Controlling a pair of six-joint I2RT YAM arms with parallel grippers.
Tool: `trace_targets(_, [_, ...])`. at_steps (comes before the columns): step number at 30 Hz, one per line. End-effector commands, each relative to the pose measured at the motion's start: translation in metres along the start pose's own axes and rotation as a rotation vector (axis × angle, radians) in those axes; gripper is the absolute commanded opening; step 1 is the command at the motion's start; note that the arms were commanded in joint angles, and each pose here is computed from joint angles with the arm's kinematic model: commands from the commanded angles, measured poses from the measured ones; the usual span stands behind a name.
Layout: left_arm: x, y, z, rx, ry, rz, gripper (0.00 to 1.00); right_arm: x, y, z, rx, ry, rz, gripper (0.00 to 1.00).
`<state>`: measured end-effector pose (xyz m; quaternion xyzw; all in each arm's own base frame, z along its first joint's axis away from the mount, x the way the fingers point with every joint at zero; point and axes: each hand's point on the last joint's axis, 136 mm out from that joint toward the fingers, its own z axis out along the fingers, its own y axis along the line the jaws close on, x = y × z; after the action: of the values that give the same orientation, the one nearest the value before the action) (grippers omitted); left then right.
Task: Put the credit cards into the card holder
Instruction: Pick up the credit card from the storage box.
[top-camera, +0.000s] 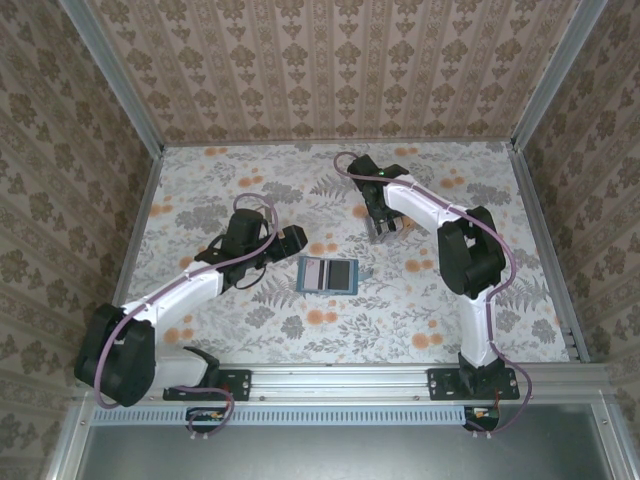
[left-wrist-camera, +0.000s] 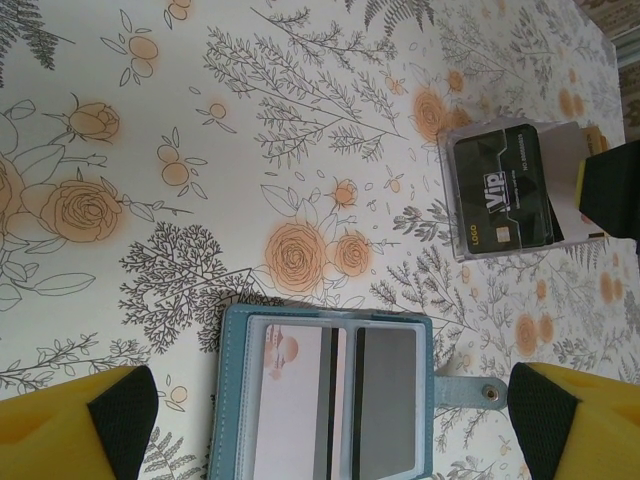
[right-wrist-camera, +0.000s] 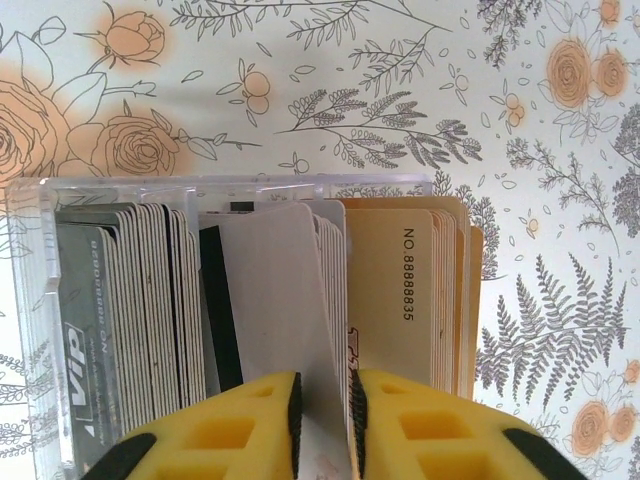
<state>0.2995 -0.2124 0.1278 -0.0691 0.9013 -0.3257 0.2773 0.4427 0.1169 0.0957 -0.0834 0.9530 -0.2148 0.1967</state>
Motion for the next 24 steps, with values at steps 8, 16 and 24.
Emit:
trace_targets(8, [-0.004, -0.003, 0.003, 0.014, 0.003, -0.013, 0.94, 0.002, -0.017, -0.015, 0.011, -0.015, 0.035, 0.17])
trace_targets(16, [-0.002, -0.002, 0.005, 0.011, 0.017, -0.017, 0.93, 0.002, -0.014, -0.027, -0.067, -0.017, 0.074, 0.1])
trace_targets(24, [-0.003, -0.007, 0.006, 0.027, 0.021, -0.012, 0.93, 0.0, -0.005, -0.048, -0.226, -0.022, 0.149, 0.03])
